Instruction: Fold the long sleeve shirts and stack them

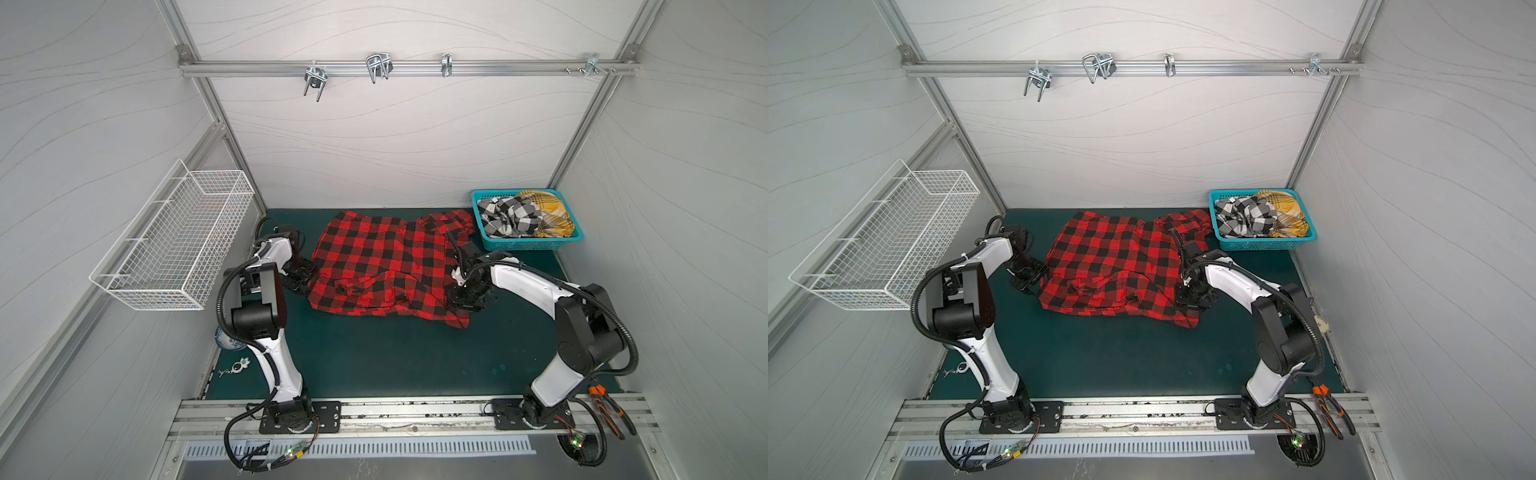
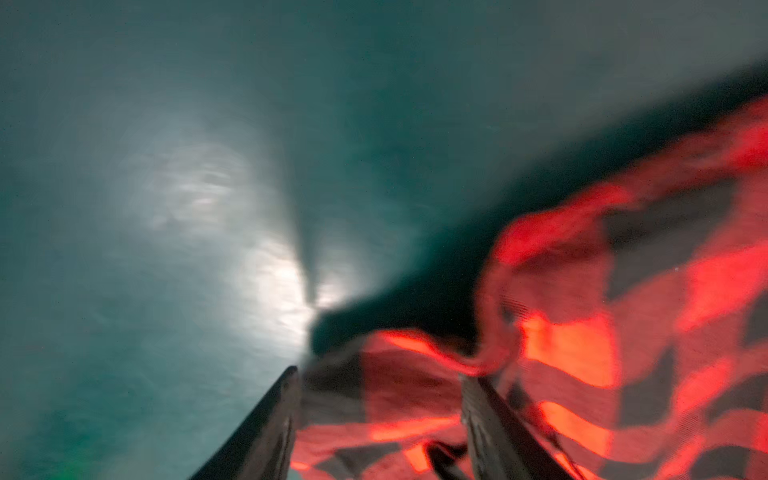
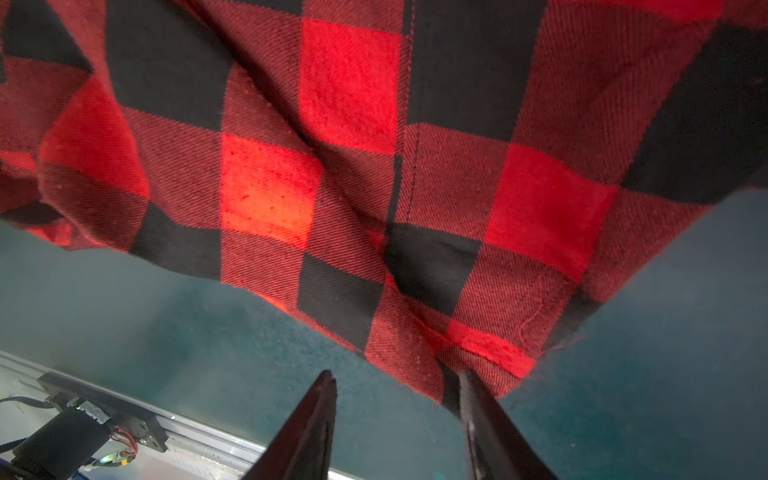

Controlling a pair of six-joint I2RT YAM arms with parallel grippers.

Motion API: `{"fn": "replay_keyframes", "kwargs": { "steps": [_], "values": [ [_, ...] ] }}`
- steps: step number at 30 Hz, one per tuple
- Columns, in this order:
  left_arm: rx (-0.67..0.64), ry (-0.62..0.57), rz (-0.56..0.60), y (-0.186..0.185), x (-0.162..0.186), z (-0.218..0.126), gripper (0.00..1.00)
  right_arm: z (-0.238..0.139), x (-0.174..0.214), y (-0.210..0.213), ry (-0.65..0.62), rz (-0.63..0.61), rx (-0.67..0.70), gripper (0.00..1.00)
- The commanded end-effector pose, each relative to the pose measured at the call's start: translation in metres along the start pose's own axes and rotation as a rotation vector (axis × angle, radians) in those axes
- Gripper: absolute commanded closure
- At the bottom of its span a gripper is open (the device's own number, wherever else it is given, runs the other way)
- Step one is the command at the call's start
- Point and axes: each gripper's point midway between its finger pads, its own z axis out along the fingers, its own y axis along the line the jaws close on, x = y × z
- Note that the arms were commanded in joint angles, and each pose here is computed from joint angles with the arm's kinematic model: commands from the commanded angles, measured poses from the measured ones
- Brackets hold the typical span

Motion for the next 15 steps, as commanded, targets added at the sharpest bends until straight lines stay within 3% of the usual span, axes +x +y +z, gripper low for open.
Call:
{"fn": "replay_keyframes", "kwargs": {
  "steps": [1, 6, 8, 11, 15],
  "values": [
    [0.069, 0.019, 0.027, -0.037, 0.015, -0.025, 0.41, -0.012, 0.0, -0.001, -0.016, 0.022, -0.029, 0.5],
    [0.185, -0.124, 0.212, -0.091, 0.033, -0.108, 0.32, -0.013, -0.003, -0.01, -0.017, 0.042, -0.034, 0.5],
    [0.119, -0.173, 0.26, -0.08, 0.031, -0.121, 0.29, -0.013, -0.005, -0.011, -0.014, 0.051, -0.046, 0.51],
    [0.028, -0.166, 0.222, -0.033, 0.02, -0.101, 0.28, -0.014, -0.008, -0.008, -0.017, 0.043, -0.058, 0.51],
    [0.09, 0.031, 0.013, 0.031, 0.027, -0.049, 0.31, -0.013, -0.007, -0.007, -0.011, 0.04, -0.062, 0.51]
  ]
}}
